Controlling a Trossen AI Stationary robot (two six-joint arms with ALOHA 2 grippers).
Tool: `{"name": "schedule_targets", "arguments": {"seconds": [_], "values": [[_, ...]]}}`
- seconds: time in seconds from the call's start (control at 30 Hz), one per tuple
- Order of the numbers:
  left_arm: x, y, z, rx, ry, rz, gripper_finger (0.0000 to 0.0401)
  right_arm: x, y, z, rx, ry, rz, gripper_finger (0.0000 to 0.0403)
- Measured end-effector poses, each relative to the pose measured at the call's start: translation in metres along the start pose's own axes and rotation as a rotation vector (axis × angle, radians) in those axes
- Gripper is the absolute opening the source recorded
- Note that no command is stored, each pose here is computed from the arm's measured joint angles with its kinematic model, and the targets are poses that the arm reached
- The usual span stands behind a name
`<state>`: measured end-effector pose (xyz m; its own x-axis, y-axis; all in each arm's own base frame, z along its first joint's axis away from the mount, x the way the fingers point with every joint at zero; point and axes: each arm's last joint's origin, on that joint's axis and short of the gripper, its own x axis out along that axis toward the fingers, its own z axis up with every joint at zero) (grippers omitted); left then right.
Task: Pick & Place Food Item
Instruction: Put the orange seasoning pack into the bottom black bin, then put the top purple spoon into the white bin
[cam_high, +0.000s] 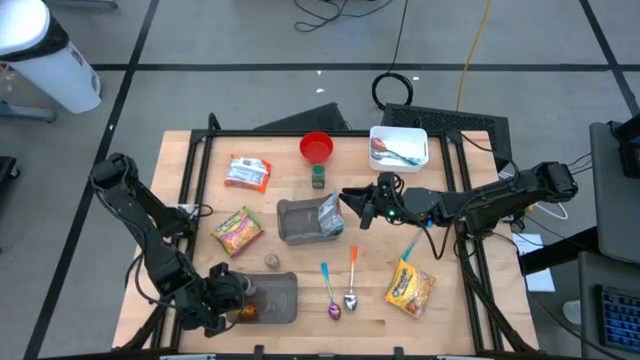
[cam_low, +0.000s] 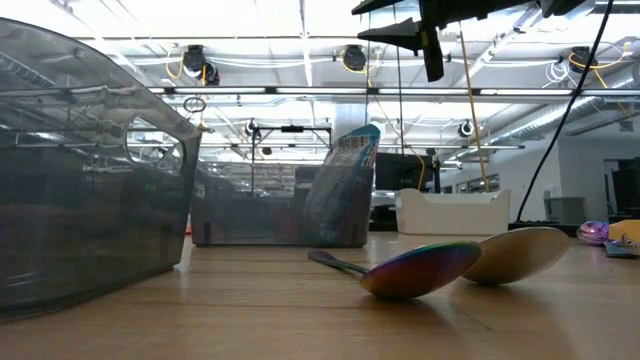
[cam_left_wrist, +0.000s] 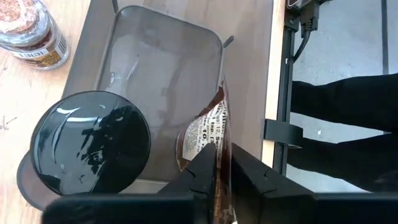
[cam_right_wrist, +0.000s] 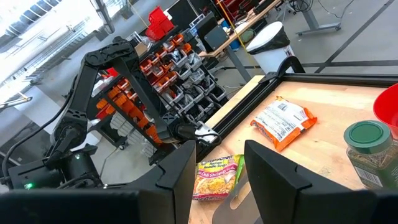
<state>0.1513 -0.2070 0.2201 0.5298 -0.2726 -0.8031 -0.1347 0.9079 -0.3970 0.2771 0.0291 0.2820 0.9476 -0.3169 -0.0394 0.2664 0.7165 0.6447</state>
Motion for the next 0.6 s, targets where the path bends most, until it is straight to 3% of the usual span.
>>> {"name": "schedule_targets", "arguments": {"seconds": [0.6], "values": [[0.001, -0.0044, 0.0053, -0.019, 0.074, -0.102, 0.0126, -0.0001, -0.0003, -0.0005, -0.003, 0.007, -0.003, 0.013]]}}
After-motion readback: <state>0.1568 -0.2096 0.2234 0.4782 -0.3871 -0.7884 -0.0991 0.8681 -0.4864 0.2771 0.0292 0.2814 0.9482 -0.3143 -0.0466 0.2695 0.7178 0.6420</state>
